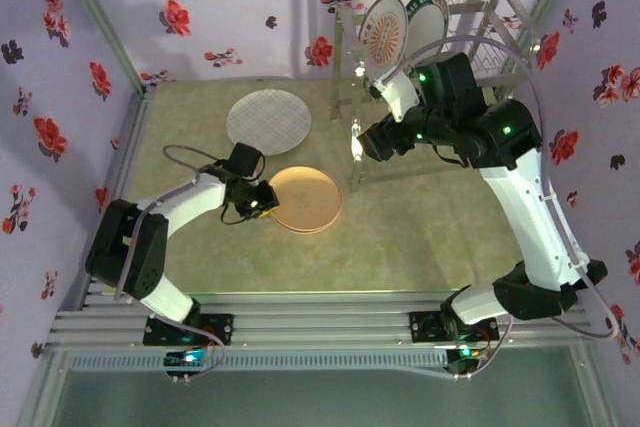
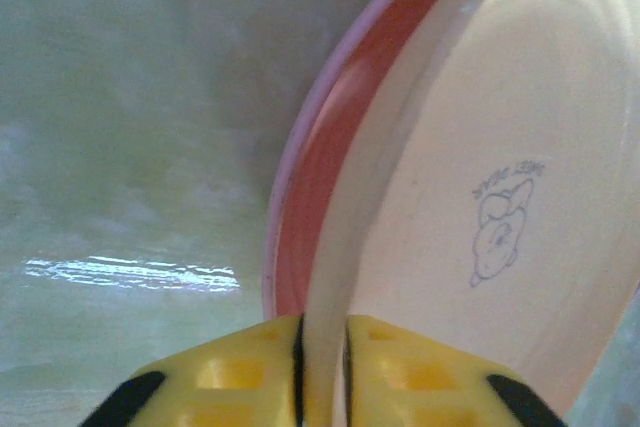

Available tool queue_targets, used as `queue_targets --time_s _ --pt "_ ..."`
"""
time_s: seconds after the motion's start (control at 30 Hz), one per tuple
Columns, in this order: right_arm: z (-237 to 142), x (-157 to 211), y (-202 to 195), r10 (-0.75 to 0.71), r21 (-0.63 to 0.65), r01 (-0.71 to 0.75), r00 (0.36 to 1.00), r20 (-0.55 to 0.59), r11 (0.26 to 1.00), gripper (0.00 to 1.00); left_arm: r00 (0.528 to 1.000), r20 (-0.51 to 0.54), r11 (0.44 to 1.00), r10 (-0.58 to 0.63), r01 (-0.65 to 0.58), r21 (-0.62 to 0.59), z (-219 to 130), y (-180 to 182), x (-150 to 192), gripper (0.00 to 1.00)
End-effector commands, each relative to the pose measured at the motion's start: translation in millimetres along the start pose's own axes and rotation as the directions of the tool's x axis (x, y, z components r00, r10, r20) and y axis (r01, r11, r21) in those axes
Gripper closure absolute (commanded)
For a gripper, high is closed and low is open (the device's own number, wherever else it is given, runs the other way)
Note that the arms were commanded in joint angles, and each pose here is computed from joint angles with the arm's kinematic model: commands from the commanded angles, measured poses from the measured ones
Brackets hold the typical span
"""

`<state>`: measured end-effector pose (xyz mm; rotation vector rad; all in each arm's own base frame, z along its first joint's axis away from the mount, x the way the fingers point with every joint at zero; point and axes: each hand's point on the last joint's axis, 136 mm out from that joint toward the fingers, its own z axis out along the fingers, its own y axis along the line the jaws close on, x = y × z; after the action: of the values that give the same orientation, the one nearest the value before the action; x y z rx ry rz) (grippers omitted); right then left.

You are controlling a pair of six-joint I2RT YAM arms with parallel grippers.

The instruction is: Unload the plates from the dish rack

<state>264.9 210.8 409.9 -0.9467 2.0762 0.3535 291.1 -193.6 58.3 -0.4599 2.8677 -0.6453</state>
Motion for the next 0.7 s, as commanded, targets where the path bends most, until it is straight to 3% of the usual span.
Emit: queue_targets --time_s 0.0,0.27,0.43,0.53,0.67 --pt "-15 -17 -12 -0.010 0.086 0.003 0.997 0.076 0.996 0.20 1.000 0.001 1.000 0.010 -0.010 0.018 -6 -7 -5 0.77" --pt "-70 -46 -74 0.001 0.444 -0.131 0.960 0.281 0.886 0.19 0.999 0.030 0.999 0.025 -0.026 0.029 -23 -16 -9 0.59" --pt "-111 -57 -125 0.014 0.669 -0.272 0.931 0.364 0.692 0.18 0.997 0.063 0.998 0.044 -0.046 0.035 -43 -25 -14 0.43" --pt "-125 -63 -154 0.069 0.693 -0.379 0.899 0.432 0.613 0.17 0.995 0.088 0.998 0.050 -0.054 0.045 -57 -31 -16 0.38" --pt "-121 -71 -186 0.162 0.629 -0.495 0.845 0.510 0.599 0.17 0.988 0.145 0.995 0.059 -0.069 0.066 -84 -43 -22 0.34"
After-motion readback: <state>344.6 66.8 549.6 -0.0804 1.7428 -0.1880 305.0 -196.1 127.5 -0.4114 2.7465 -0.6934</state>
